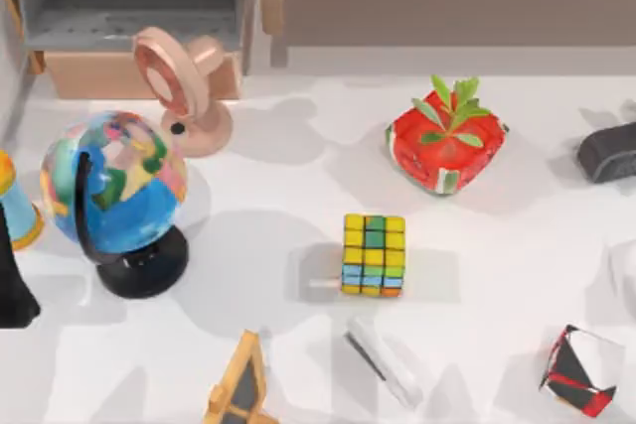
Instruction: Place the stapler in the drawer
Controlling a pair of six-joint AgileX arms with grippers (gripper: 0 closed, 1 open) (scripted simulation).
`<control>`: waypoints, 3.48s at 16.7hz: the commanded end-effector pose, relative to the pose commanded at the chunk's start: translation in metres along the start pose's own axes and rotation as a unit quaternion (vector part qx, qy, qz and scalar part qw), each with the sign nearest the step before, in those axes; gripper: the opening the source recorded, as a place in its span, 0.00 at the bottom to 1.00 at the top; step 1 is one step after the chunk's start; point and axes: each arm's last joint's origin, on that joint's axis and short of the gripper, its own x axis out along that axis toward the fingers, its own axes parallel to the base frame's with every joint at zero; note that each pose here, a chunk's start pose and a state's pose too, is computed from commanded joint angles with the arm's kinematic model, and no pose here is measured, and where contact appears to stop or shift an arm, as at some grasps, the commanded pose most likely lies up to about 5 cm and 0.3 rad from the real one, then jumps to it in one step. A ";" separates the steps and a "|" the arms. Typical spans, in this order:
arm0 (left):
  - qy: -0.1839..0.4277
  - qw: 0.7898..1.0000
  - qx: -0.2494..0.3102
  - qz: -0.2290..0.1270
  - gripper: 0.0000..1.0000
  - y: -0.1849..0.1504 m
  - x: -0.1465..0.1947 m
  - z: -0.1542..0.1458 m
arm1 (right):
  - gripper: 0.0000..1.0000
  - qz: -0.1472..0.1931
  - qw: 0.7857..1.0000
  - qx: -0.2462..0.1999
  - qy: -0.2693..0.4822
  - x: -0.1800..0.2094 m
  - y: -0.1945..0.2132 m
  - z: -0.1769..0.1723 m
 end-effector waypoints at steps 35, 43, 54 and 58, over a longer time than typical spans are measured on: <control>0.668 0.667 -0.232 0.234 1.00 -0.326 0.108 0.008 | 1.00 0.000 1.000 0.000 0.000 0.000 0.000 0.000; 0.668 0.668 -0.233 0.233 1.00 -0.326 0.109 -0.022 | 1.00 0.000 1.000 0.000 0.000 0.000 0.000 0.000; 0.668 0.667 -0.232 0.234 0.62 -0.326 0.108 -0.042 | 1.00 0.000 1.000 0.000 0.000 0.000 0.000 0.000; 0.668 0.667 -0.232 0.234 0.32 -0.326 0.108 -0.042 | 1.00 0.000 1.000 0.000 0.000 0.000 0.000 0.000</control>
